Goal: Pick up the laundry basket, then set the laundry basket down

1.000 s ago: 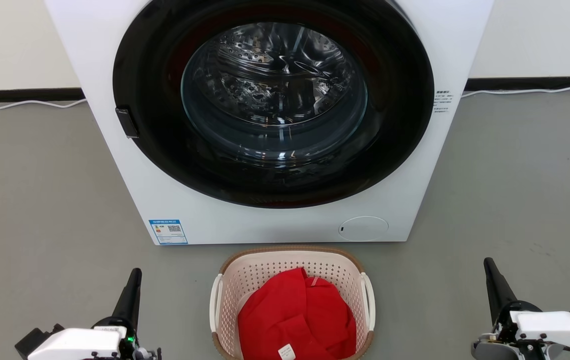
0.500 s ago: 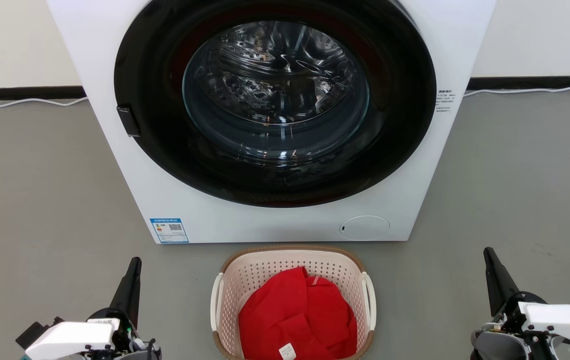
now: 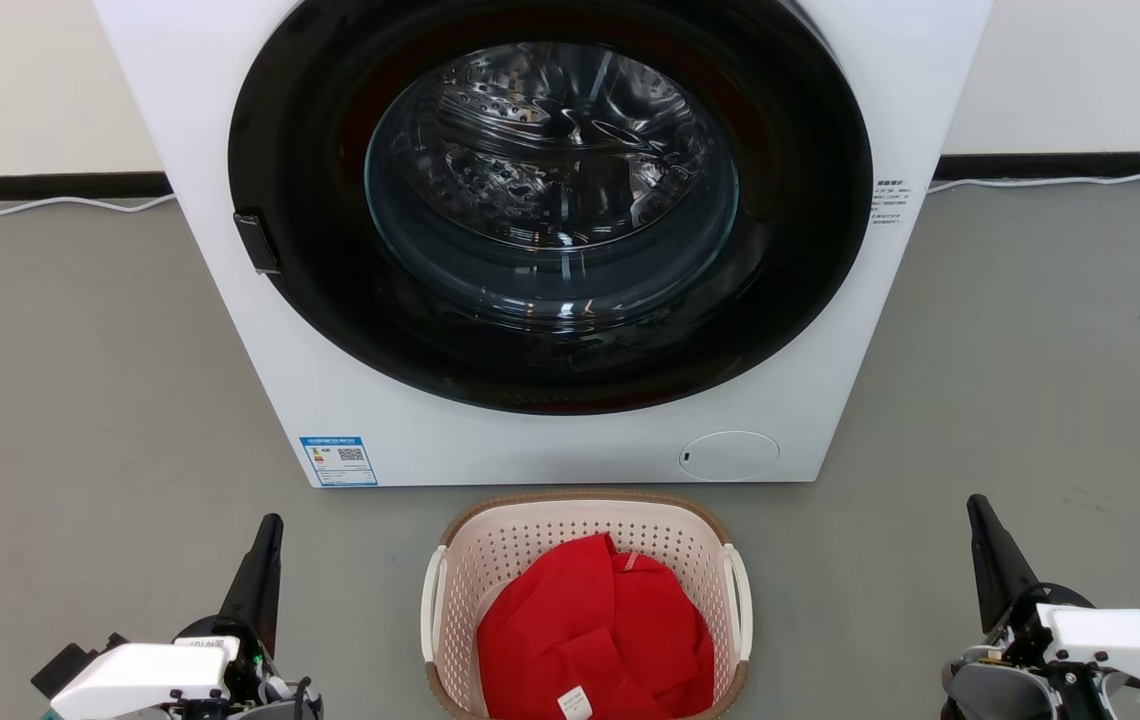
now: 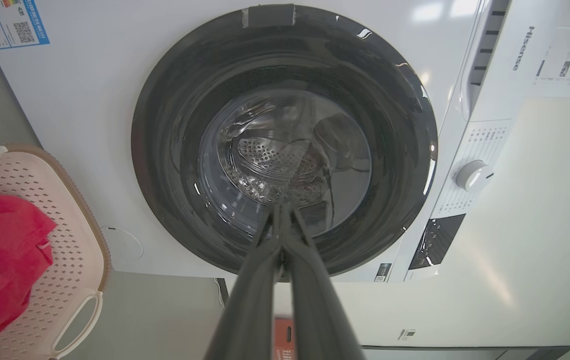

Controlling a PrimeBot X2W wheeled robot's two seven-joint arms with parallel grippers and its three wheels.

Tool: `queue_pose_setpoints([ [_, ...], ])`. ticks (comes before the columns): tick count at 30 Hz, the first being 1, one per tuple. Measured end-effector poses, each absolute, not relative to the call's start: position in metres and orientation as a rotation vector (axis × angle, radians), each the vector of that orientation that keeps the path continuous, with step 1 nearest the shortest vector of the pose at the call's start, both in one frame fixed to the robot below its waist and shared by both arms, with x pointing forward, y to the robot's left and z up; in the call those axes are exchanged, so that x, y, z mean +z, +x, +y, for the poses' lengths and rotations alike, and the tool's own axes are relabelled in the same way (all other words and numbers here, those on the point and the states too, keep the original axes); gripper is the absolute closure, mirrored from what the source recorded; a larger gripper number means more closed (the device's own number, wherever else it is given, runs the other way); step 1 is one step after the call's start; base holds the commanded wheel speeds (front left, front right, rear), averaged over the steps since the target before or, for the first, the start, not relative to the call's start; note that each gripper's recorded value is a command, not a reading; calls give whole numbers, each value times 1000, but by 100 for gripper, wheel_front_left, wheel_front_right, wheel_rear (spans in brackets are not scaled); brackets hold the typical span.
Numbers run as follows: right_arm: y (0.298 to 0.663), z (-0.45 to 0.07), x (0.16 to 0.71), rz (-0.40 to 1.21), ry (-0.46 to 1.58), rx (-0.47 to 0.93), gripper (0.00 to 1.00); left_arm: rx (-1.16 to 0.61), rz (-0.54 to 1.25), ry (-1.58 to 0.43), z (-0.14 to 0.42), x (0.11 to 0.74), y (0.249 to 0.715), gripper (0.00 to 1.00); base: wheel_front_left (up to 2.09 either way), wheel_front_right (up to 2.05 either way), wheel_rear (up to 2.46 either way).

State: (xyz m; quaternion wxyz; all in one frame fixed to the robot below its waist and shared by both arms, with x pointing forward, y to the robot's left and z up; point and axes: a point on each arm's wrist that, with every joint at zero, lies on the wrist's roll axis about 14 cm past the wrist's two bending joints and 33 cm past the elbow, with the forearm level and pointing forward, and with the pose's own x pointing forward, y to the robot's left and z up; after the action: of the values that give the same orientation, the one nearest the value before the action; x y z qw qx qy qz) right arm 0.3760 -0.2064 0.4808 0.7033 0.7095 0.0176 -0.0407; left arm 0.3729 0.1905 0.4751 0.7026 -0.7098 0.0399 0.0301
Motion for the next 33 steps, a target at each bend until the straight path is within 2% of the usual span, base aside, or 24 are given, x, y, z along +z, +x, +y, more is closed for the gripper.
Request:
queue_pose_setpoints([
  [33, 376, -206, 481, 39, 1578, -91, 100, 67, 89, -1579, 190, 475, 373, 100, 0, 0, 0],
])
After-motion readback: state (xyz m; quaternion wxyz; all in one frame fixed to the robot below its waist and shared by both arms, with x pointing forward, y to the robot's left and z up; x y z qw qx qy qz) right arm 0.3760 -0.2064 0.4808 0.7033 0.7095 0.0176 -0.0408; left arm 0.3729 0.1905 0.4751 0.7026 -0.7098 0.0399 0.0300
